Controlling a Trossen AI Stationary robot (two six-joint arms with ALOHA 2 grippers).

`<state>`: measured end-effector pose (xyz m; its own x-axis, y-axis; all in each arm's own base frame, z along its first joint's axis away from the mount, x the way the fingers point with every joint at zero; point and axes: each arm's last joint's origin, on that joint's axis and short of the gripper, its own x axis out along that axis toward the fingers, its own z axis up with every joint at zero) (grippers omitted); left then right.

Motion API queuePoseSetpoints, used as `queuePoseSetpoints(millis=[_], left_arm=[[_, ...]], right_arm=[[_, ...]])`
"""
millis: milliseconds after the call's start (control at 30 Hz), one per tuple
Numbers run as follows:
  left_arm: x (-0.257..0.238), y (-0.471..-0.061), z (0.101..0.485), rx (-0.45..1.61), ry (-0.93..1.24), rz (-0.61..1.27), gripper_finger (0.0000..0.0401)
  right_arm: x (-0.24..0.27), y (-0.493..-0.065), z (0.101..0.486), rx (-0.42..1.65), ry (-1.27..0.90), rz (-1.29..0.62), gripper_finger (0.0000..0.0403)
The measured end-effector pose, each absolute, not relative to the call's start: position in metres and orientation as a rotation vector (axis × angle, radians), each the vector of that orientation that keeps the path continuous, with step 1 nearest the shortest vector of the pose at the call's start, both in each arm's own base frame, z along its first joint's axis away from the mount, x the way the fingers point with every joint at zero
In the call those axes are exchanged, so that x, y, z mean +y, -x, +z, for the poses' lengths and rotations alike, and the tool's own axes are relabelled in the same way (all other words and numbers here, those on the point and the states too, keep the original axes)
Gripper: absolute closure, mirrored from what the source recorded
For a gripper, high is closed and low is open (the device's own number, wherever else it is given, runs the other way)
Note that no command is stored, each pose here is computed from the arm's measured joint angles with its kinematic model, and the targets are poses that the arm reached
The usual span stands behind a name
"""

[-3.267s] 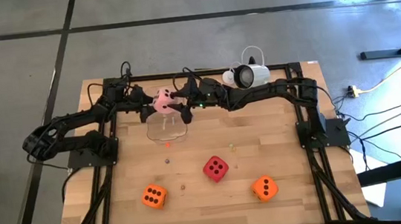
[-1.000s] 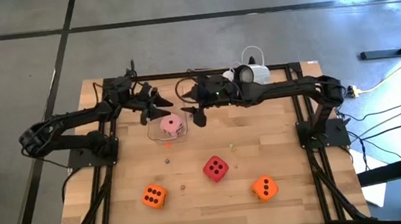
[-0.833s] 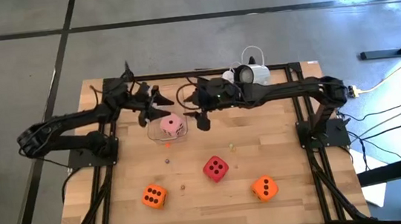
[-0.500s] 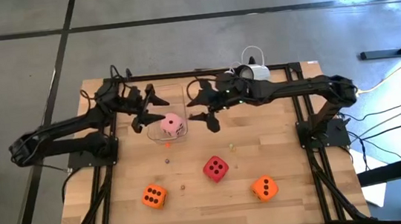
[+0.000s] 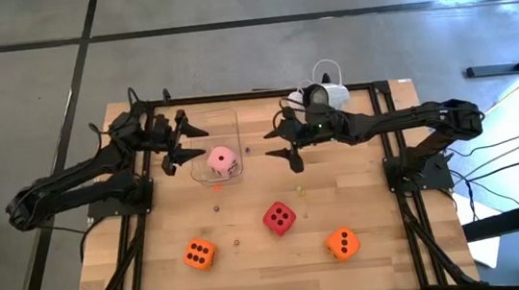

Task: Pick & Place Dice
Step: Adjust the transparent bin on the table

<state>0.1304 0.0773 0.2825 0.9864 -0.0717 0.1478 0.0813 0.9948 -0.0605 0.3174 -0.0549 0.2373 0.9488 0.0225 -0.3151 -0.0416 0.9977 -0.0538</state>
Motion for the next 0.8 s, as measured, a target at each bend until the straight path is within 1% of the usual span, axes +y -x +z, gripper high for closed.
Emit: queuePoseSetpoints(millis=[67, 200, 300, 400, 533, 667, 800], left_arm=[[0.076, -0.128, 0.28, -0.149, 0.066, -0.073, 0.0148], [0.075, -0.126, 0.274, -0.15, 0.078, -0.025, 0.0148], [0.076, -0.125, 0.275, -0.155, 0.082, 0.01, 0.0148], [0.076, -0.125, 0.275, -0.158, 0.087, 0.028, 0.0148], [0.077, -0.125, 0.275, -0.158, 0.093, 0.035, 0.0148], [0.077, -0.125, 0.275, -0.158, 0.106, 0.035, 0.0148], [0.077, -0.125, 0.275, -0.158, 0.108, 0.035, 0.0148]], right_arm=[[-0.058, -0.312, 0.227, 0.311, 0.065, 0.011, 0.016], [-0.073, -0.303, 0.216, 0.288, 0.008, -0.145, 0.016], [-0.082, -0.3, 0.211, 0.302, -0.014, -0.184, 0.016], [-0.087, -0.301, 0.206, 0.335, -0.021, -0.191, 0.016], [-0.093, -0.31, 0.204, 0.372, 0.004, -0.131, 0.016], [-0.104, -0.324, 0.199, 0.463, -0.014, -0.088, 0.016], [-0.12, -0.339, 0.191, 0.567, -0.033, -0.086, 0.016]])
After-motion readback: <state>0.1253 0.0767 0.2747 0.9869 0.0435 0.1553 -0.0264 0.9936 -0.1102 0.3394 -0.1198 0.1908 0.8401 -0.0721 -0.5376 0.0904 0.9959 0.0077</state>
